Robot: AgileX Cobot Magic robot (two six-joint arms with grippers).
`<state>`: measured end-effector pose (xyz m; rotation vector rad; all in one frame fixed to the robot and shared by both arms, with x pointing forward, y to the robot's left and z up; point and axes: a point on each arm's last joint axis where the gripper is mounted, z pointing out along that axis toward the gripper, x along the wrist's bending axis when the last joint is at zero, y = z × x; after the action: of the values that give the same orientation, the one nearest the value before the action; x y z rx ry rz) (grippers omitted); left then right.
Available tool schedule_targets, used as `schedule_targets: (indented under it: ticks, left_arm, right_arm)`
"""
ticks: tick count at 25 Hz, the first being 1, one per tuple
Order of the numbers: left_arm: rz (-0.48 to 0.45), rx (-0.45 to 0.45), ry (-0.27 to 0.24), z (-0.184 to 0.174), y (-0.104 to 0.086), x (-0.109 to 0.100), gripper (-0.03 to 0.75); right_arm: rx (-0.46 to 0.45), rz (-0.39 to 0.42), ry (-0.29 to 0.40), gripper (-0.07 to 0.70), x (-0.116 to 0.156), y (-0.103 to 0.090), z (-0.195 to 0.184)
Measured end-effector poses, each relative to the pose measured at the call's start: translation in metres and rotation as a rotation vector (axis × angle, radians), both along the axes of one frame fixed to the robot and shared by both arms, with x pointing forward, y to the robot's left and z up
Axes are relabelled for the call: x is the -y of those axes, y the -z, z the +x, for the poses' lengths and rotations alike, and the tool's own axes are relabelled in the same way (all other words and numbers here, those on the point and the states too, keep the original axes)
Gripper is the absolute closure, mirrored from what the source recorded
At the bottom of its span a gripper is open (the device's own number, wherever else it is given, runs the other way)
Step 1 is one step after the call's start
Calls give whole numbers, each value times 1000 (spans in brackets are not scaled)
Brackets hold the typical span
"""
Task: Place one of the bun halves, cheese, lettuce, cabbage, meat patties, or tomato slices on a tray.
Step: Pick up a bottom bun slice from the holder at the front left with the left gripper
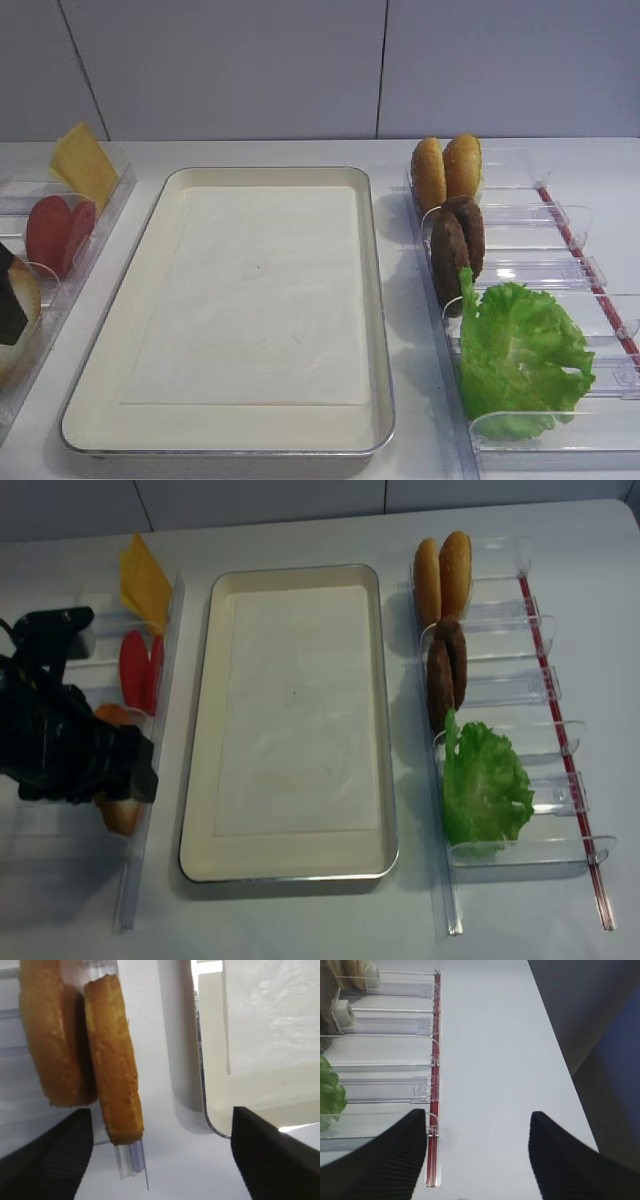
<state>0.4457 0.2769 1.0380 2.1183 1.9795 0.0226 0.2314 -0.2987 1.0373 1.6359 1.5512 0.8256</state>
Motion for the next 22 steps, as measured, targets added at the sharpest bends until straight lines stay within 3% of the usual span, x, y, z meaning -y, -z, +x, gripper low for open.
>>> schedule_targets:
  ticks: [5,8,13,18,22]
  left_arm:
    - [-3,19,-3,3,1,0,205]
    - [-3,10,-3,4,2,0,253]
    - [5,-4,-1,9,5,0,363]
    - [40,-7,4,10,7,-3,536]
    - [60,-7,-10,10,7,-5,582]
  right_arm:
    - [0,0,0,199,0,0,0]
    - [0,0,0,199,0,0,0]
    - [0,1,1,199,0,0,0]
    - [0,3,2,200,0,0,0]
    - [0,3,2,199,0,0,0]
